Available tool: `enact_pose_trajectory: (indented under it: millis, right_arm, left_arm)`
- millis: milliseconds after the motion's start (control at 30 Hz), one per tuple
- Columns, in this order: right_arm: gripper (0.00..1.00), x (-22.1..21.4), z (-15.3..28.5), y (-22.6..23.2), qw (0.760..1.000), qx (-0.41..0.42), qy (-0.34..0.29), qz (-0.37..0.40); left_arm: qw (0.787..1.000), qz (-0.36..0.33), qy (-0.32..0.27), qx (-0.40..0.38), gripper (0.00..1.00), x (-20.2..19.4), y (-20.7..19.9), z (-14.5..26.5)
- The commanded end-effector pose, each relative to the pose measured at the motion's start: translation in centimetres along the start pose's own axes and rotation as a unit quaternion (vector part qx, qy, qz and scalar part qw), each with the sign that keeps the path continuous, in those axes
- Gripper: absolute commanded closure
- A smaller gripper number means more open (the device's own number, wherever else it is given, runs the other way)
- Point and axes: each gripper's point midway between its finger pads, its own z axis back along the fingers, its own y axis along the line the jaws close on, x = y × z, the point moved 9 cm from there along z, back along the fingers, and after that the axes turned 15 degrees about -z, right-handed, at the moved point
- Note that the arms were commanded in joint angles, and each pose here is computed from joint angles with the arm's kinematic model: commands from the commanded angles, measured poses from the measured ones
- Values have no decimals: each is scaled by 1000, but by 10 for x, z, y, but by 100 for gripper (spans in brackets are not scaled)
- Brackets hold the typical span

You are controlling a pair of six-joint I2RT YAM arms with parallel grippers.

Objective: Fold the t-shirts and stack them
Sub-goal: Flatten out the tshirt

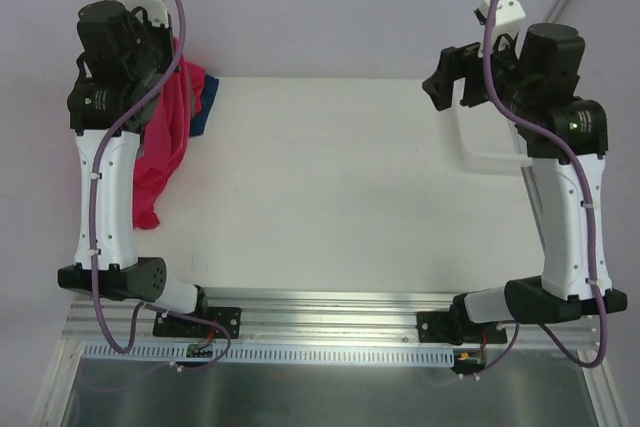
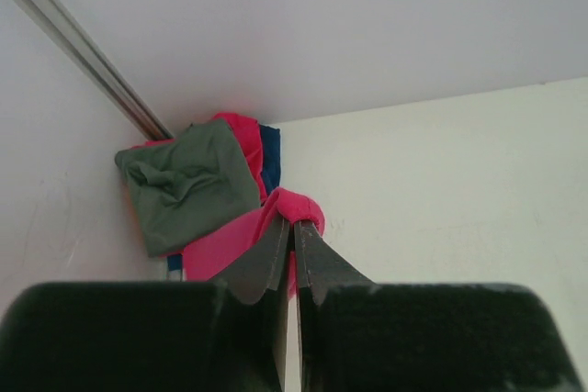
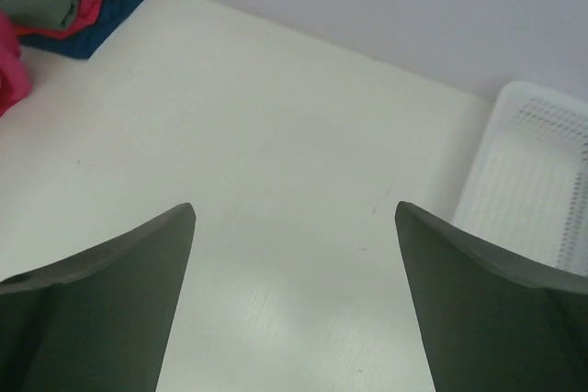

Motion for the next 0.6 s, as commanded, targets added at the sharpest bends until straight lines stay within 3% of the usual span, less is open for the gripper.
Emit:
enact_pose_trajectory:
  millis: [0, 133, 333, 567]
  right_arm:
    - [3, 0, 7, 14, 998, 57, 4, -31]
    - [3, -12, -7, 8, 997, 50, 32, -44]
    - [2, -42, -18, 4, 992, 57, 84, -79]
    - [3, -53, -17, -1, 992, 40, 91, -80]
  left_arm:
    - [998, -16, -67, 0, 100, 28, -1, 17]
    - [996, -41, -77, -32, 100, 39, -27, 11]
    - [984, -67, -146, -74, 100, 81, -55, 17]
    - [944, -105, -279, -139, 100, 146, -103, 44]
